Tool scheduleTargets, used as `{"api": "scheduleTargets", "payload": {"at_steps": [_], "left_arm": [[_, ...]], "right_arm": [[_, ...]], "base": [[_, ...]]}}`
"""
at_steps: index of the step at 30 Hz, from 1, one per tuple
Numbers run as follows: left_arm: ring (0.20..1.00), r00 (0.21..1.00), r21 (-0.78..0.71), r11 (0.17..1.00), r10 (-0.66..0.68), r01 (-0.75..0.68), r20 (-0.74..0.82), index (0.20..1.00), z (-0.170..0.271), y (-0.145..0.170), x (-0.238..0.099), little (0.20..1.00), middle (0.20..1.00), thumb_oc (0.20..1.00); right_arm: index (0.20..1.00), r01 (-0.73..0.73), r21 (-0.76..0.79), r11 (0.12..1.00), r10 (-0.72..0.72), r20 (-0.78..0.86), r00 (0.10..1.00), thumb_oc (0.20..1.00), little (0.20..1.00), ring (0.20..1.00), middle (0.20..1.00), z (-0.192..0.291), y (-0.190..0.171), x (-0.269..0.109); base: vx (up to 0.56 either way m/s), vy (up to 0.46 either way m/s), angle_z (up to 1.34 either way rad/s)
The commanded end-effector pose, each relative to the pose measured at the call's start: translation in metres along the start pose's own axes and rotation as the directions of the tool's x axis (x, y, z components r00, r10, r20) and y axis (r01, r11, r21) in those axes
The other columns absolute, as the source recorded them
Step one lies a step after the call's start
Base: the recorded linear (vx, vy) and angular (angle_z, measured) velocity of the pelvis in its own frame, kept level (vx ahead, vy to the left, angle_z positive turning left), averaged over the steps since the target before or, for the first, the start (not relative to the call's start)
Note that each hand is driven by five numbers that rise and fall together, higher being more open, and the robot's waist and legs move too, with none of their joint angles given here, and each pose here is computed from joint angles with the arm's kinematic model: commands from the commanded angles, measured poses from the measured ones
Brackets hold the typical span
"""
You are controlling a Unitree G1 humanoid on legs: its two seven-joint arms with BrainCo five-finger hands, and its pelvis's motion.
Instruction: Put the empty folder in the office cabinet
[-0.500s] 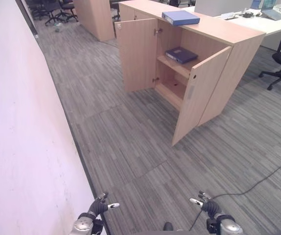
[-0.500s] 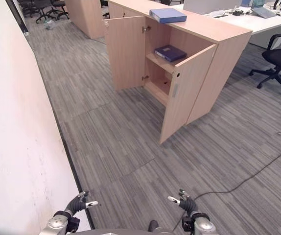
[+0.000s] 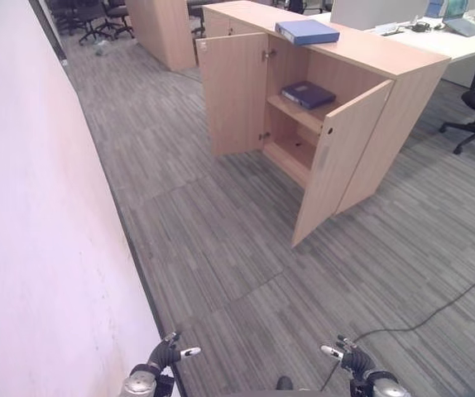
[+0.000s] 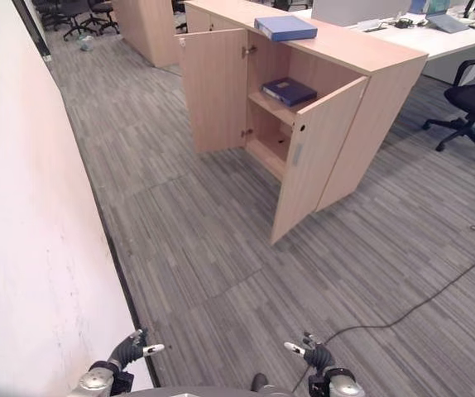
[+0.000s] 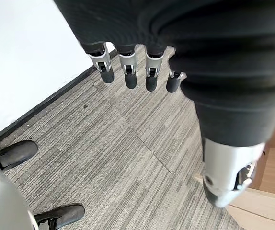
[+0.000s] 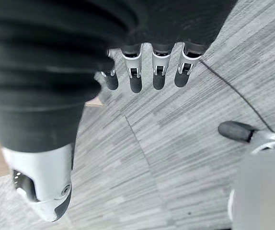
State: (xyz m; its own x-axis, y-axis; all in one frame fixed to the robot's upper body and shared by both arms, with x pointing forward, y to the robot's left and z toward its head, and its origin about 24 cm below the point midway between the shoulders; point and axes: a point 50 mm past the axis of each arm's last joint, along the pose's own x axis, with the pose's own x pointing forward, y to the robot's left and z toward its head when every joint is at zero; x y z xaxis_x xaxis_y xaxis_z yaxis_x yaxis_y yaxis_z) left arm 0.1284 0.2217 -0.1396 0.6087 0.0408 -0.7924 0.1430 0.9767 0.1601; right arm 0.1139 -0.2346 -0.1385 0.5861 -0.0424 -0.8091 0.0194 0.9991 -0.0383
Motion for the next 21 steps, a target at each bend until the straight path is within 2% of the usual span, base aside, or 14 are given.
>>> {"api": "scheduleTargets", "payload": {"at_steps": [1, 21], "left_arm": [[1.0, 0.999, -0.014, 1.0, 0.005, -0.004, 0.031, 1.0, 0.0119, -0.001, 0.0059, 1.0, 1.0, 1.0], [1.0, 1.0, -0.021, 1.0, -0.004, 0.005, 0.023, 1.0, 0.0097, -0.0038, 0.0056, 1.0, 1.0, 1.0]], "right_arm": [[1.0, -0.024, -0.036, 0.999, 0.024, 0.01, 1.0, 1.0, 1.0, 1.0, 1.0, 0.0093, 0.0096, 0.0081], [1.0, -0.007, -0.009, 1.0, 0.007, -0.009, 1.0, 1.0, 1.0, 1.0, 1.0, 0.0044, 0.0055, 0.0071]], "base": [[0.0, 0.0, 0.0], [0.0, 0.0, 0.0]]}}
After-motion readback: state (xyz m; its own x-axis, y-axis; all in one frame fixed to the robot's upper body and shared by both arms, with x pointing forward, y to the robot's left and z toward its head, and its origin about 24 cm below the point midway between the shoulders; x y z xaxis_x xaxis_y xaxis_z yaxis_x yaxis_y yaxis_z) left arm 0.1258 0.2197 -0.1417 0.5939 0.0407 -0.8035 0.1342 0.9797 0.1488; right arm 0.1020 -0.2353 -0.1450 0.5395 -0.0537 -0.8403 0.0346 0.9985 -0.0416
